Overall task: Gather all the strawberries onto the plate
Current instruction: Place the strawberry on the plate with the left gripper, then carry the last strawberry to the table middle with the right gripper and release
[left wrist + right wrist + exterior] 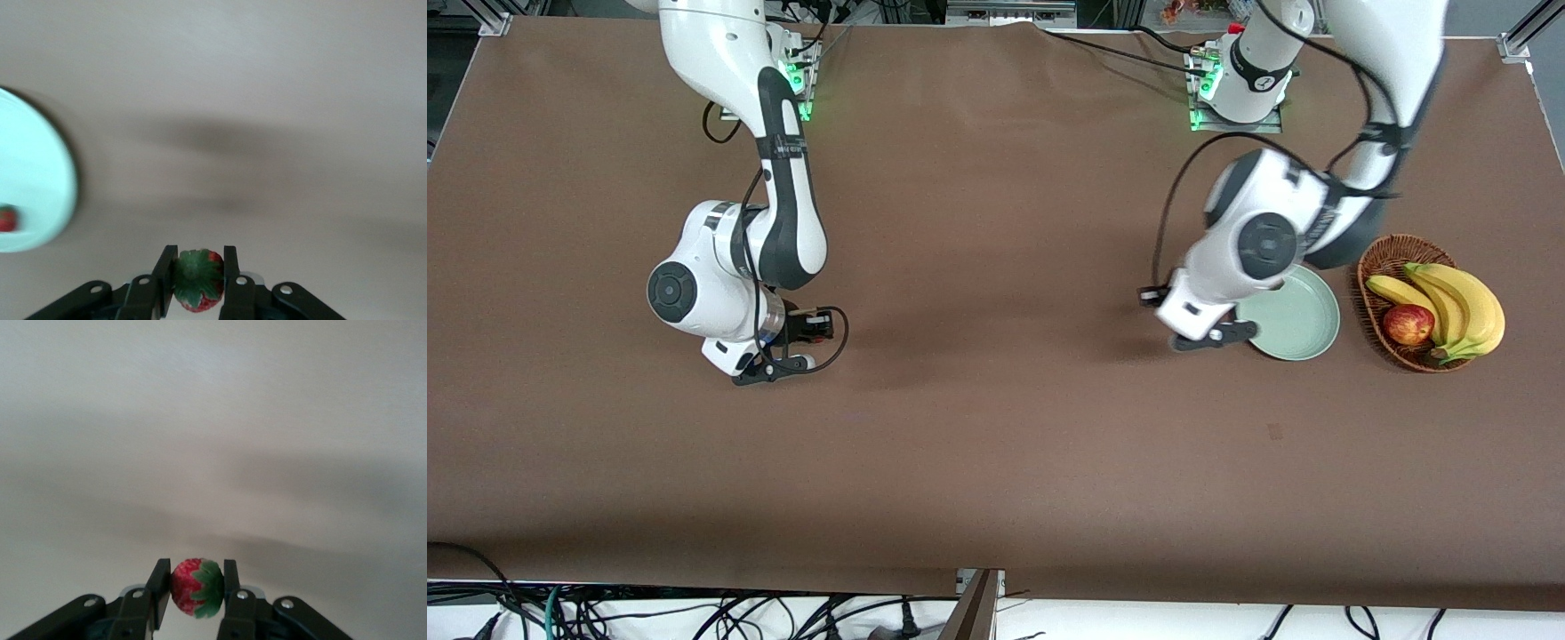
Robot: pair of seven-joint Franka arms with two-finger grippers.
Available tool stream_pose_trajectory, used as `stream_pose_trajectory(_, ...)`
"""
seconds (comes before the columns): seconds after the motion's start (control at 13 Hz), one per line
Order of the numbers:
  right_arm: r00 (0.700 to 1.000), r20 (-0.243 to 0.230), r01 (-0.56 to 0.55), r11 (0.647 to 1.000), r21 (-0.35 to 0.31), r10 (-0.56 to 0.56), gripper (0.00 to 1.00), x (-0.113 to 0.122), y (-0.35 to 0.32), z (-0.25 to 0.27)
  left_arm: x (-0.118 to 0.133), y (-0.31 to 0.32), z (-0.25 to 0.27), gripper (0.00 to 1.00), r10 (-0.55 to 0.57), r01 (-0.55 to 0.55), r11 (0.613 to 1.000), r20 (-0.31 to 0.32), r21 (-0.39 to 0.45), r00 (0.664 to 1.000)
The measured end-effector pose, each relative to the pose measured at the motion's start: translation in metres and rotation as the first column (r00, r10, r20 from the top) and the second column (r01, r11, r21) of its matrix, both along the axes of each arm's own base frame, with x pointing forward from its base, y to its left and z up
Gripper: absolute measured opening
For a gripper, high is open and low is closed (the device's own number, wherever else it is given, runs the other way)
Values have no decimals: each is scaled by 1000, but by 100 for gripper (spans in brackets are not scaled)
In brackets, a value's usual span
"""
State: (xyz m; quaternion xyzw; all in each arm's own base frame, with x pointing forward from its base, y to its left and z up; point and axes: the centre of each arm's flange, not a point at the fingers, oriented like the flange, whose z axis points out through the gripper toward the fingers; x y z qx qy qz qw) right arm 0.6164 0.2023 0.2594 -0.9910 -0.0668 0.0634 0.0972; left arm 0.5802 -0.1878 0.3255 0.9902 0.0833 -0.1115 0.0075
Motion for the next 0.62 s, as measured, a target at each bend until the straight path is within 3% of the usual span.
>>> stream_pose_trajectory(0.31, 981, -19, 195, 981, 9, -194, 36, -2, 87, 43, 9, 120, -15, 32, -129, 128, 992, -48, -24, 991)
stream_pose_trajectory(0.46, 956, -47, 290, 957, 10, -290, 36, -18, 146, 46, 3, 175, -33, 32, -187, 185, 982, -61, -37, 980)
stream_pose_trajectory(0.62, 924, -39, 381, 924, 24, -380, 36, -28, 199, 44, -7, 216, -55, 32, -225, 223, 974, -34, -38, 974)
